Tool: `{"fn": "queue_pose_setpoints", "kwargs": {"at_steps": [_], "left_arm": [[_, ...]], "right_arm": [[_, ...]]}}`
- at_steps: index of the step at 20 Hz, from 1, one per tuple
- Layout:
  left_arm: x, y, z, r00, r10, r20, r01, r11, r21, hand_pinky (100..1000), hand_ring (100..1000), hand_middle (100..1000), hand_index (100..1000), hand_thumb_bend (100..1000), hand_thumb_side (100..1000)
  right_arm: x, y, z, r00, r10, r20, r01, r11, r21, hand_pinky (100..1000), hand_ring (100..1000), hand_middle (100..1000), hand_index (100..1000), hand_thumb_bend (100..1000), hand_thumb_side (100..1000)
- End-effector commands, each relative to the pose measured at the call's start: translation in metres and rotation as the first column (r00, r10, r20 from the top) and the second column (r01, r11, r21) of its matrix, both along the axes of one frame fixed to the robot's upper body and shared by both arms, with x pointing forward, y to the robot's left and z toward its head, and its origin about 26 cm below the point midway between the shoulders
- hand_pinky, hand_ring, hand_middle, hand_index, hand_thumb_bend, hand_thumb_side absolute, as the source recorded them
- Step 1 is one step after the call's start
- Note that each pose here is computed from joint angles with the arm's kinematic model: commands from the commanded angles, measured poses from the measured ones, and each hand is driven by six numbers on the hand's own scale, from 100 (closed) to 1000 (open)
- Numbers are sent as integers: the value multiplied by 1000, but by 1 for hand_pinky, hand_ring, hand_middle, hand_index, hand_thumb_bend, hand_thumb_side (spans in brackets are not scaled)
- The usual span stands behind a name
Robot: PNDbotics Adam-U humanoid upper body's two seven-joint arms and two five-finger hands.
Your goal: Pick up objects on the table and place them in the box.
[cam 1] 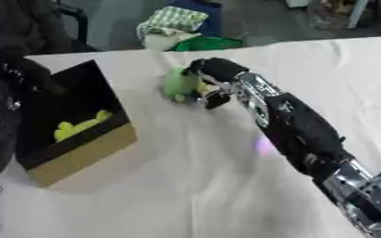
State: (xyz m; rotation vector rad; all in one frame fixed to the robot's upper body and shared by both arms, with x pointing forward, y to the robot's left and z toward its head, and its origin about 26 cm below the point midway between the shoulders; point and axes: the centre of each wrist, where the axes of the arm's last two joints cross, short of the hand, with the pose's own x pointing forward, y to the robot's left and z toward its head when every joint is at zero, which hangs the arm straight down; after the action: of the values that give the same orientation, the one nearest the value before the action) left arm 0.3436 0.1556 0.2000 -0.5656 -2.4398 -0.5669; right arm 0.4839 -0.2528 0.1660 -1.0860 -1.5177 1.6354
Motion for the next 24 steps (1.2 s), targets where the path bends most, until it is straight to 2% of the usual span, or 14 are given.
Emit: {"fn": "queue_pose_setpoints", "kwargs": {"at_steps": [1, 5, 8, 14, 21, 22, 23, 24], "left_arm": [[-1, 2, 9, 999, 3, 32, -3, 1000, -1, 613, 556, 587, 811, 221, 605], [-1, 3, 10, 999, 5, 32, -5, 1000, -2, 613, 556, 587, 810, 220, 606], [0, 3, 10, 999, 9, 31, -9, 1000, -2, 614, 556, 587, 810, 220, 606], [-1, 6, 10, 999, 24, 29, -24, 1000, -12, 614, 556, 588, 810, 221, 604], [-3, 14, 11, 998, 63, 25, -62, 998, -31, 616, 558, 589, 810, 225, 598], [-4, 15, 11, 997, 70, 23, -69, 997, -31, 617, 558, 591, 810, 225, 598], [-4, 16, 11, 997, 77, 21, -76, 997, -34, 617, 558, 590, 810, 227, 597], [-5, 18, 11, 996, 83, 19, -82, 996, -36, 617, 559, 590, 810, 228, 597]], "right_arm": [[1, 5, 6, 998, 9, 58, -9, 1000, -8, 778, 654, 418, 665, 100, 178], [2, 5, 0, 998, 15, 66, -15, 1000, -5, 753, 599, 303, 532, 100, 168], [1, 3, -1, 993, 16, 119, -20, 999, 38, 713, 511, 194, 414, 100, 144], [0, 5, 3, 980, 35, 195, -57, 993, 105, 702, 475, 167, 377, 100, 123], [-7, 17, 28, 959, 91, 269, -136, 979, 152, 695, 467, 162, 373, 100, 100], [-8, 19, 33, 955, 100, 278, -148, 976, 158, 695, 468, 164, 374, 100, 330], [-10, 23, 38, 950, 114, 291, -166, 973, 161, 695, 468, 164, 375, 100, 100], [-12, 26, 44, 944, 126, 304, -183, 969, 166, 695, 469, 164, 376, 100, 100]]}}
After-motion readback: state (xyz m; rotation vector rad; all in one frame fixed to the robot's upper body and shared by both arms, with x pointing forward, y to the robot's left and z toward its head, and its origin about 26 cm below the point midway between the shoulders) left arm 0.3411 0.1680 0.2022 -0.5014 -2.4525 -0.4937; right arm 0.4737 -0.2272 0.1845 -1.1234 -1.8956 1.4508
